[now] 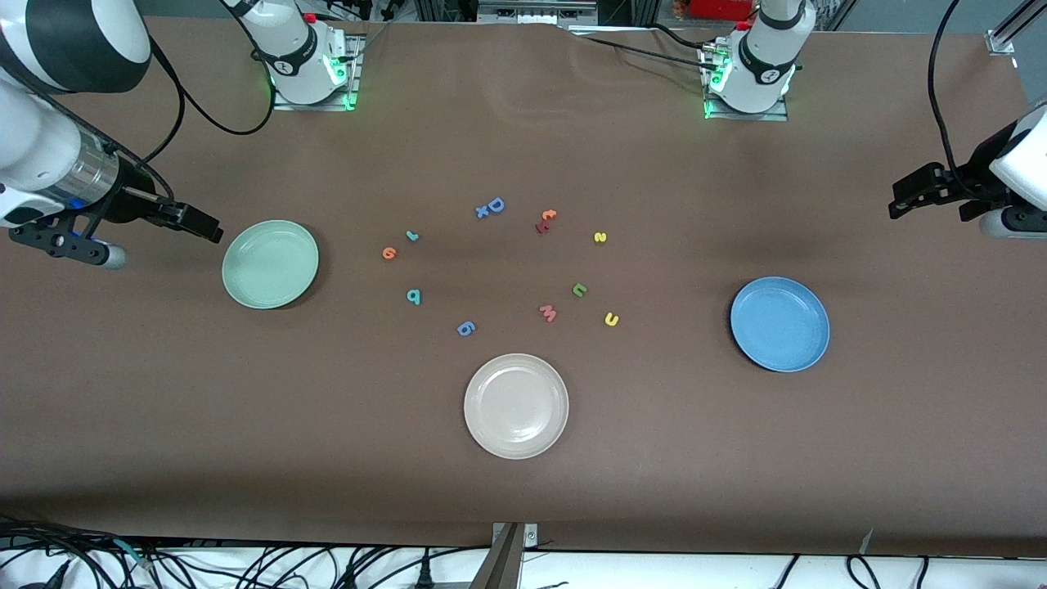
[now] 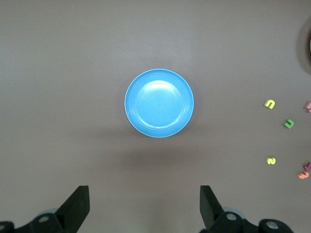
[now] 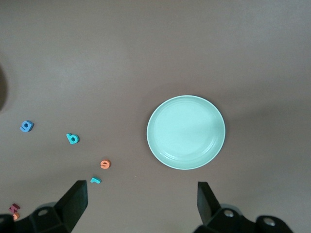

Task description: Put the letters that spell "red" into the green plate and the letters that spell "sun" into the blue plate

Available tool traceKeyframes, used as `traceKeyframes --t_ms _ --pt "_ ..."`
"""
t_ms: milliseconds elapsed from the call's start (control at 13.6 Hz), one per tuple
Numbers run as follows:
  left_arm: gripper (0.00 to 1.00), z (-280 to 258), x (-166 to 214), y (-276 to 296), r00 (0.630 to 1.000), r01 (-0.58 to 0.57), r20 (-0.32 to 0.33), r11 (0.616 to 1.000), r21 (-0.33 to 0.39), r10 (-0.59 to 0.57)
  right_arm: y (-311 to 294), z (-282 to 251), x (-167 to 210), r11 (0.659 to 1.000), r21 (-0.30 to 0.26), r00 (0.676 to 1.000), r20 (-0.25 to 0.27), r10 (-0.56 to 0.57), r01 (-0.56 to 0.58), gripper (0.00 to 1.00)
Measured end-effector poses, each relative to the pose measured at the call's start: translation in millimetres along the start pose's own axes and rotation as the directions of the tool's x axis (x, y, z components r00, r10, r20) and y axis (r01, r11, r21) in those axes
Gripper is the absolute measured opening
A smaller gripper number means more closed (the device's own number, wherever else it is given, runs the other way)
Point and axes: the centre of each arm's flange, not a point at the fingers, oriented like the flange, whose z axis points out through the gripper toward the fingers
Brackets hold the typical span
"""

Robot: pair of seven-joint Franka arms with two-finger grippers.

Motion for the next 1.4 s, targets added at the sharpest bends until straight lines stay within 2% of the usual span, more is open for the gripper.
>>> traceKeyframes --t_ms 1032,1401 --pt "1.0 0.0 0.0 -0.3 1.0 -0.005 0.0 1.0 0.0 0.005 0.3 0.7 -0.8 1.0 -0.003 1.0 0.007 0.0 0.0 1.0" --pt "1.0 0.0 0.0 -0.3 1.0 -0.006 0.0 1.0 0.0 0.006 0.9 3.0 -2.0 1.0 -0.008 1.0 0.024 0.0 0.0 1.0"
